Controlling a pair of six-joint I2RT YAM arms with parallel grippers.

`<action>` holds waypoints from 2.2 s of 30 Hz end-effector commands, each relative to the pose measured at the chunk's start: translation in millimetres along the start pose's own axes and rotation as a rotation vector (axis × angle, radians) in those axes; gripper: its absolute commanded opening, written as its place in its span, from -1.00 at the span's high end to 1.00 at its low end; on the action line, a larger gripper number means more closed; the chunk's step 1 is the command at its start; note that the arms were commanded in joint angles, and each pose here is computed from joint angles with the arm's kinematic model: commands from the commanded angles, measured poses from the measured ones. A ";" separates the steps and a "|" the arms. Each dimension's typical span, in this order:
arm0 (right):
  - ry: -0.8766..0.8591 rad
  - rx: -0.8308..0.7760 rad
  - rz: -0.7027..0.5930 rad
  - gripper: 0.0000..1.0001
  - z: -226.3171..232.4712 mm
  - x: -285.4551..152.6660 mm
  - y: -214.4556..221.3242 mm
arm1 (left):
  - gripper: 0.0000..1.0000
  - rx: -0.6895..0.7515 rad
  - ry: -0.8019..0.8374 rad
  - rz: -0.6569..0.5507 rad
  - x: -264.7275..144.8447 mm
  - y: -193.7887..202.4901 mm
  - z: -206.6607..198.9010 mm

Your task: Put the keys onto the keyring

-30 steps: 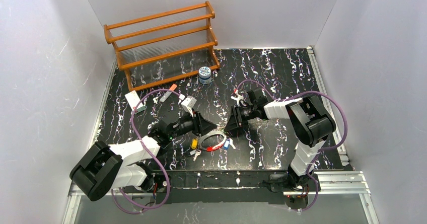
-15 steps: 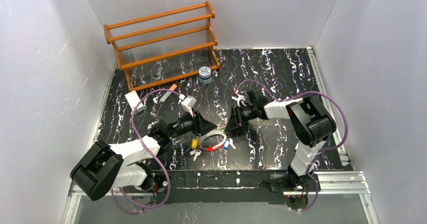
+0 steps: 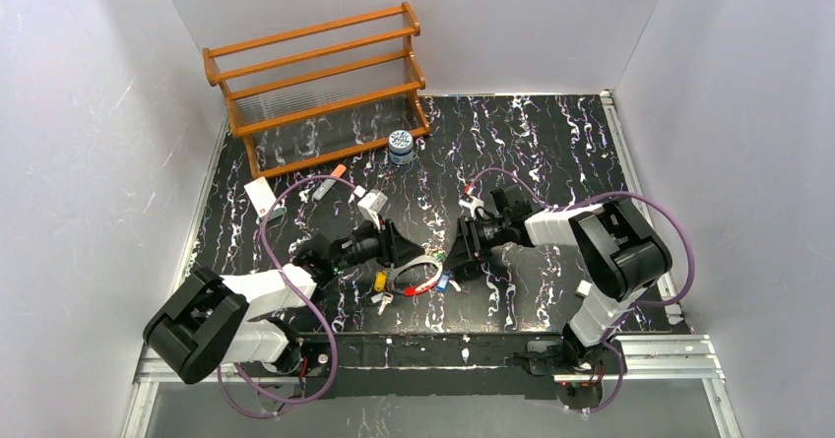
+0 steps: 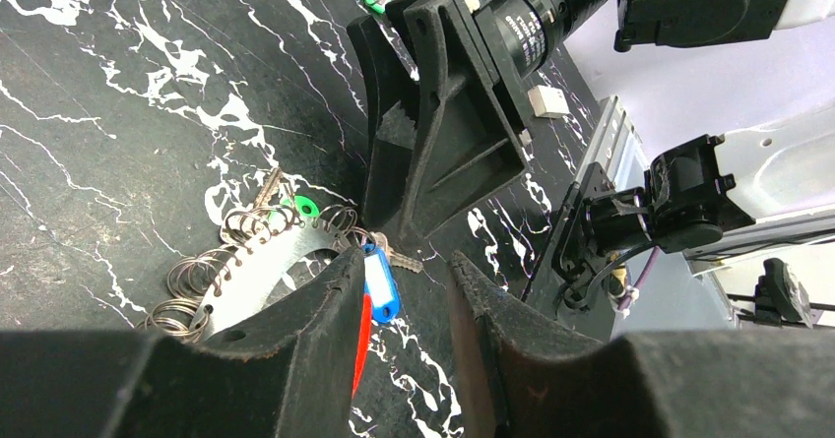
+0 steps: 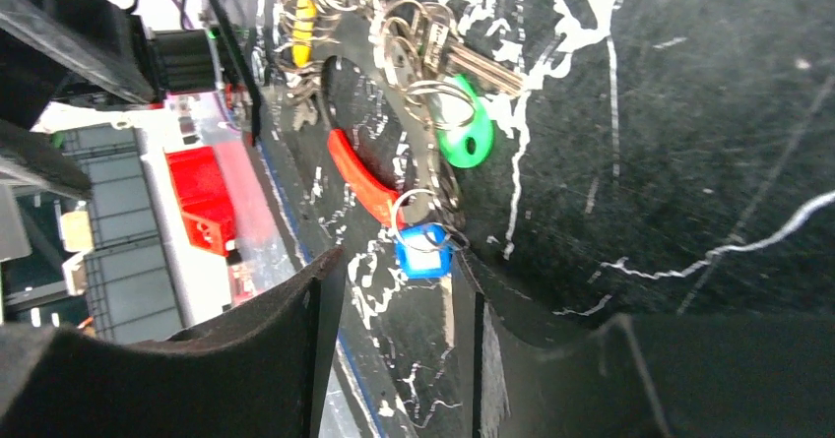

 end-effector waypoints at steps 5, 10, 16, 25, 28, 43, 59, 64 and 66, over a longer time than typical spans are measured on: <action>-0.143 -0.088 0.015 0.00 31.5 6.9 -12.6 | 0.30 0.005 0.036 -0.019 2.9 -9.4 -5.7; -0.158 -0.150 0.037 0.03 44.6 11.0 -10.2 | 0.29 0.002 0.029 -0.018 2.4 -7.7 -4.0; -0.118 -0.212 0.039 0.02 49.4 12.8 -7.0 | 0.29 0.004 0.028 -0.017 2.3 -6.4 -3.2; 0.112 -0.111 -0.100 -0.07 20.4 5.5 -26.4 | 0.29 0.007 0.029 -0.020 0.3 -6.2 -3.8; 0.147 -0.075 -0.114 -0.11 12.5 5.9 -27.0 | 0.28 0.008 0.028 -0.022 -0.7 -5.5 -3.8; 0.112 -0.144 -0.163 -0.10 31.0 -3.1 -43.4 | 0.27 0.017 0.016 -0.033 -2.5 -6.2 -2.3; 0.003 -0.045 -0.116 0.28 12.1 1.9 -54.6 | 0.26 -0.084 -0.010 0.020 26.8 -7.4 3.8; -0.045 -0.019 -0.052 0.50 10.2 7.8 -35.2 | 0.21 -0.085 -0.002 0.045 39.5 -3.1 -0.8; -0.061 -0.018 -0.028 0.56 11.8 9.1 -26.1 | 0.20 -0.091 -0.009 0.048 42.4 -2.2 -0.4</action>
Point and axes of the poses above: each gripper's point midway between its finger pads, its own x axis out along the fingers, its own z axis along the line the jaws close on, y = z × x, the point moved 2 cm from there along -x, back along the fingers, and after that the axes turned 7 degrees about x, right-handed, at the moved point
